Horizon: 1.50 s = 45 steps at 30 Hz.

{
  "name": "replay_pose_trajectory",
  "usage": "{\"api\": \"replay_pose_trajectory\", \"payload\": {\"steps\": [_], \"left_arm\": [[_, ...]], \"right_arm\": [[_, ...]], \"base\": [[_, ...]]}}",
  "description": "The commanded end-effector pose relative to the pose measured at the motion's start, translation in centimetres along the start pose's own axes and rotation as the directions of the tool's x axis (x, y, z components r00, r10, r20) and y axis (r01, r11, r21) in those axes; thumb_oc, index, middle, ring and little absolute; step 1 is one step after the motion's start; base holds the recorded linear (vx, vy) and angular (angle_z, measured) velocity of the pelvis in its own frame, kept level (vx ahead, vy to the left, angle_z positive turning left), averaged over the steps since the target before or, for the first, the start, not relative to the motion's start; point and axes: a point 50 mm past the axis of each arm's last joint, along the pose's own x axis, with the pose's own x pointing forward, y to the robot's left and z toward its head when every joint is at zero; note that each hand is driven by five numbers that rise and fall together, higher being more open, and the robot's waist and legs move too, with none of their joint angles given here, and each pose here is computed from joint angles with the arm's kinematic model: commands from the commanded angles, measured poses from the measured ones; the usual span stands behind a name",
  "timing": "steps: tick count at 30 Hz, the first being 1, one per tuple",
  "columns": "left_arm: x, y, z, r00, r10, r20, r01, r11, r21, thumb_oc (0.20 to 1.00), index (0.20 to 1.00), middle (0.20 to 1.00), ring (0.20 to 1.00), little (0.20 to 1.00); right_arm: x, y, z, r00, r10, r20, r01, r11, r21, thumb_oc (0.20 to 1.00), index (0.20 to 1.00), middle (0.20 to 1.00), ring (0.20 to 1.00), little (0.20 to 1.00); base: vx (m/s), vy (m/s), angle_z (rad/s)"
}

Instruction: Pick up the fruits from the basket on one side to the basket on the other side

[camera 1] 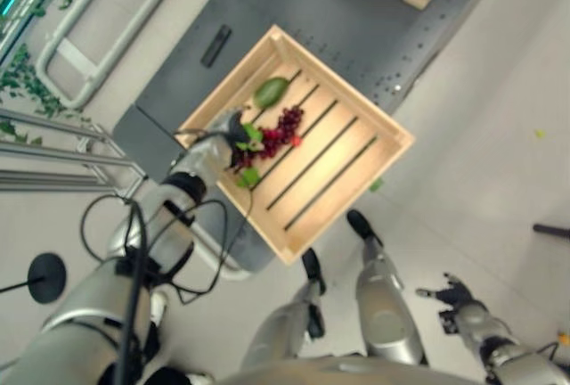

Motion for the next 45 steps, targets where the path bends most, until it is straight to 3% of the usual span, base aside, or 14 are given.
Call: {"api": "replay_pose_trajectory", "payload": {"steps": [1,6,14,28,45], "left_arm": [[0.5,4.3,-0.7,0.988,0.133,-0.073,-0.136,0.99,-0.038,1.0,1.0,1.0,1.0,1.0],[0.4,4.6,-1.2,0.985,0.146,-0.088,-0.153,0.985,-0.08,1.0,1.0,1.0,1.0,1.0],[0.3,6.0,-1.5,0.974,0.204,-0.098,-0.208,0.978,-0.03,1.0,1.0,1.0,1.0,1.0],[0.5,8.3,0.6,0.954,0.3,-0.012,-0.289,0.927,0.239,1.0,1.0,1.0,1.0,1.0],[0.7,8.1,2.2,0.947,0.315,0.063,-0.306,0.827,0.472,1.0,1.0,1.0,1.0,1.0]], "right_arm": [[-0.2,-0.5,-1.0,1.0,-0.026,-0.014,0.026,1.0,-0.004,1.0,1.0,1.0,1.0,1.0],[-0.1,-0.3,-0.6,1.0,-0.024,-0.005,0.024,1.0,-0.003,1.0,1.0,1.0,1.0,1.0],[-0.1,0.5,1.1,0.998,-0.018,0.062,0.017,1.0,0.002,1.0,1.0,1.0,1.0,1.0],[-0.4,1.3,3.7,0.979,-0.035,0.202,0.027,0.999,0.045,1.0,1.0,1.0,1.0,1.0],[-0.6,1.0,5.3,0.958,-0.083,0.275,0.061,0.994,0.088,1.0,1.0,1.0,1.0,1.0]], "base": [[0.0,0.0,0.0],[0.0,0.0,-0.01],[-0.01,-0.011,-0.06],[0.0,-0.004,-0.02],[0.0,0.005,-0.04]]}}
